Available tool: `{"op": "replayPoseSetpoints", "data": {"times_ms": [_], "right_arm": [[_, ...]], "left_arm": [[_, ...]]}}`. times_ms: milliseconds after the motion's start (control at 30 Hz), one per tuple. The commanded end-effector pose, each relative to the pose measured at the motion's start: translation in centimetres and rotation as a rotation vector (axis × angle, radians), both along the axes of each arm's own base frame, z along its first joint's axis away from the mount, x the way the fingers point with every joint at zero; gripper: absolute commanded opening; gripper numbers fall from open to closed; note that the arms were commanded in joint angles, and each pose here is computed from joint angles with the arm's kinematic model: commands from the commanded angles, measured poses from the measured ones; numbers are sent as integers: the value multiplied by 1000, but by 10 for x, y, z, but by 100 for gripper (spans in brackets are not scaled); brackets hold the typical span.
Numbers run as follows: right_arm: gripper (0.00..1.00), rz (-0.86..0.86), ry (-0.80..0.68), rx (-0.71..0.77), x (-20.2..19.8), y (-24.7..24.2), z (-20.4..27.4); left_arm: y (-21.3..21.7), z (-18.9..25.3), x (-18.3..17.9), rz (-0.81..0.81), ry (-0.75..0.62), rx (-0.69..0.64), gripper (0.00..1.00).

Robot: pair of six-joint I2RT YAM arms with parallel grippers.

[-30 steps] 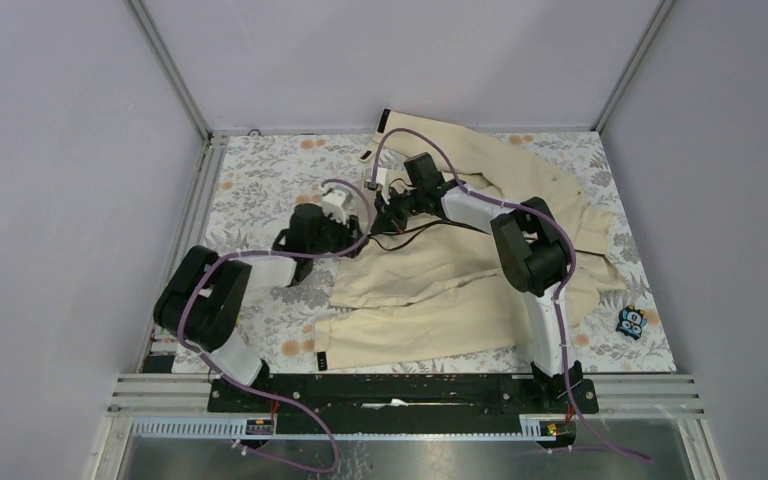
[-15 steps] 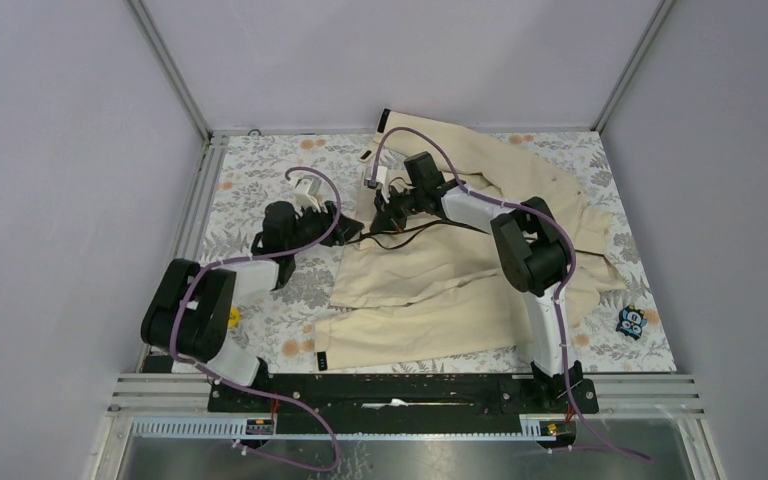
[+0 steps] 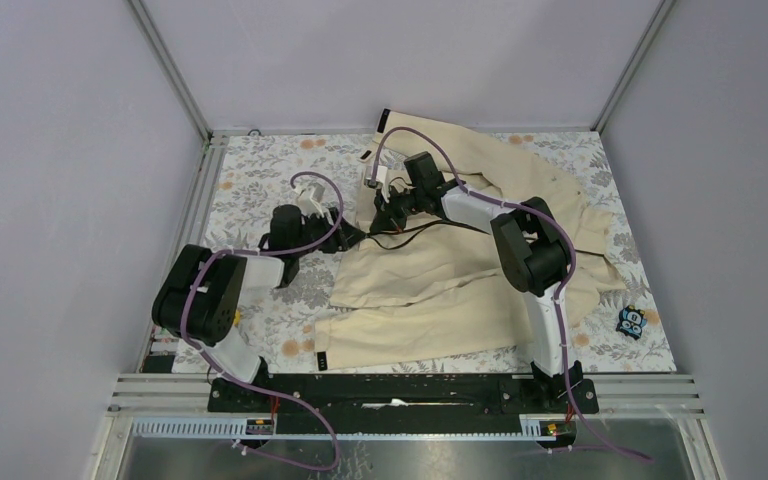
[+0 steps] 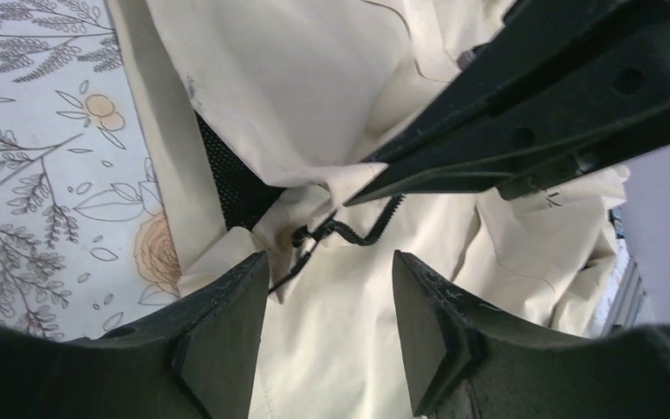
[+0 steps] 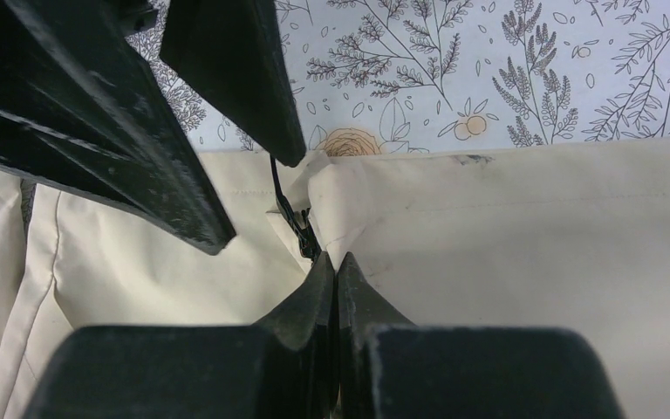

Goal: Zip up the jacket

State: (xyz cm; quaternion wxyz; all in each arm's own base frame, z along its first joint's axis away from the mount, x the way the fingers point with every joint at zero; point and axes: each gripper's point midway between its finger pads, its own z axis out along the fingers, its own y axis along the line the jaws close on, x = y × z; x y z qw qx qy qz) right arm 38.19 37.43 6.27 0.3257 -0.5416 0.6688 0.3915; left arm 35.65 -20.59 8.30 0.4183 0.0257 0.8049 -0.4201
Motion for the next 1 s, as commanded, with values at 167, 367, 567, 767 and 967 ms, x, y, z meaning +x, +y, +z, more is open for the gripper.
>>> {"op": "replayPoseSetpoints", "data": {"times_ms": [167, 367, 567, 767, 967], "right_arm": [[0, 39, -12, 64, -3, 10, 20], [0, 42, -11, 67, -4, 10, 21], [0, 41, -8, 72, -3, 9, 22], [0, 42, -3, 77, -3, 10, 23], [0, 56, 3, 86, -6, 11, 23]], "left_arm": [[-4, -10, 27, -17, -19, 184, 53], [-13, -20, 28, -64, 9, 199, 40], [-12, -27, 17, -70, 37, 201, 49], [-13, -31, 12, -84, 53, 197, 31], [-16, -24, 12, -98, -17, 177, 1]]}}
